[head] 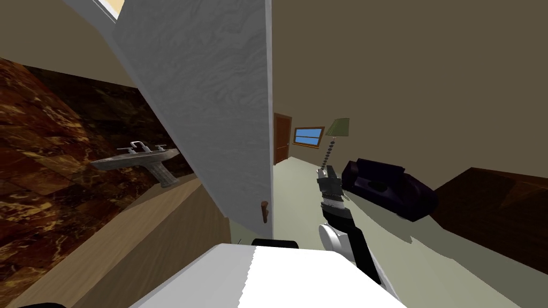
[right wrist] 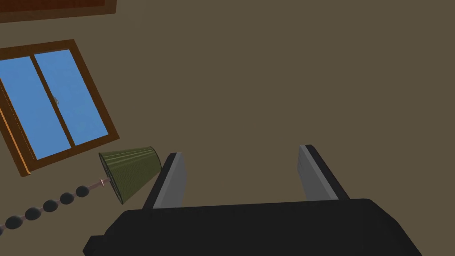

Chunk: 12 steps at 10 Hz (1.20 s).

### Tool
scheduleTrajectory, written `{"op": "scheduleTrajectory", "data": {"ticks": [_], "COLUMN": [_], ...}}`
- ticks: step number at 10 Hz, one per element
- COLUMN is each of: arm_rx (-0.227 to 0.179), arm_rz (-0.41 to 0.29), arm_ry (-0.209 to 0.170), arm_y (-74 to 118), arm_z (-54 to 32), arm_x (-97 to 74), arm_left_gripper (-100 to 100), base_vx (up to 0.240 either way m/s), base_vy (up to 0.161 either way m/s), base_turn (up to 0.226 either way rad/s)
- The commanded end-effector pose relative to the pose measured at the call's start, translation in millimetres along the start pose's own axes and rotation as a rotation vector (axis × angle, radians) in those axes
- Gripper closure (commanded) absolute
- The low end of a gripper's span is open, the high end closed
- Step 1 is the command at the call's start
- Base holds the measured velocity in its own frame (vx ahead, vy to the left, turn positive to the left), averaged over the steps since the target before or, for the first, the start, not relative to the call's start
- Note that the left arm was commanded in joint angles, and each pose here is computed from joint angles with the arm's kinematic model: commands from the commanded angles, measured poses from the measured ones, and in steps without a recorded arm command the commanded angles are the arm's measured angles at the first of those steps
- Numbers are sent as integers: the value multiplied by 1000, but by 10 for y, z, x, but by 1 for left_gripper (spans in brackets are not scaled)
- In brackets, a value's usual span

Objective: Push the door open

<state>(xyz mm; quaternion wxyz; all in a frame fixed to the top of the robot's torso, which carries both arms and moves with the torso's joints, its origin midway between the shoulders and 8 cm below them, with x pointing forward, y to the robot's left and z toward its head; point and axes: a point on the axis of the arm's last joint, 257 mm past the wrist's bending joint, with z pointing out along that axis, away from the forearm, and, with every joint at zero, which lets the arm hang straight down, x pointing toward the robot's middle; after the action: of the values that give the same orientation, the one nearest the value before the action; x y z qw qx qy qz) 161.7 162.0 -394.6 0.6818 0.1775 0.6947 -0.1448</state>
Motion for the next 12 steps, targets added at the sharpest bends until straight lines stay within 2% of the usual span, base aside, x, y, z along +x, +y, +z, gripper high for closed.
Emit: {"op": "scheduleTrajectory", "data": {"ticks": [1,2,3,4,9,10,12], "arm_rx": [7,8,6,6,6,-9,-46], "arm_rz": [-10,-17,-12,-12,-12,4,10], "arm_ry": [-10,-17,-11,-11,-11,5,12], "arm_y": [-113,-182,-133,-133,-133,44,245], "arm_z": [-40,-53,-46,-46,-46,-104,-119], "arm_x": [-14,-34,-20,-20,-20,15,30], "arm_left_gripper": [-100,-100,-100,100,100,-100,-100], "base_vx": [222,227,97,-12,-21,35,78], "base_vy": [-27,-36,-20,3,4,-85,-179], "base_turn": [57,96,25,-20,-2,115,172]}}
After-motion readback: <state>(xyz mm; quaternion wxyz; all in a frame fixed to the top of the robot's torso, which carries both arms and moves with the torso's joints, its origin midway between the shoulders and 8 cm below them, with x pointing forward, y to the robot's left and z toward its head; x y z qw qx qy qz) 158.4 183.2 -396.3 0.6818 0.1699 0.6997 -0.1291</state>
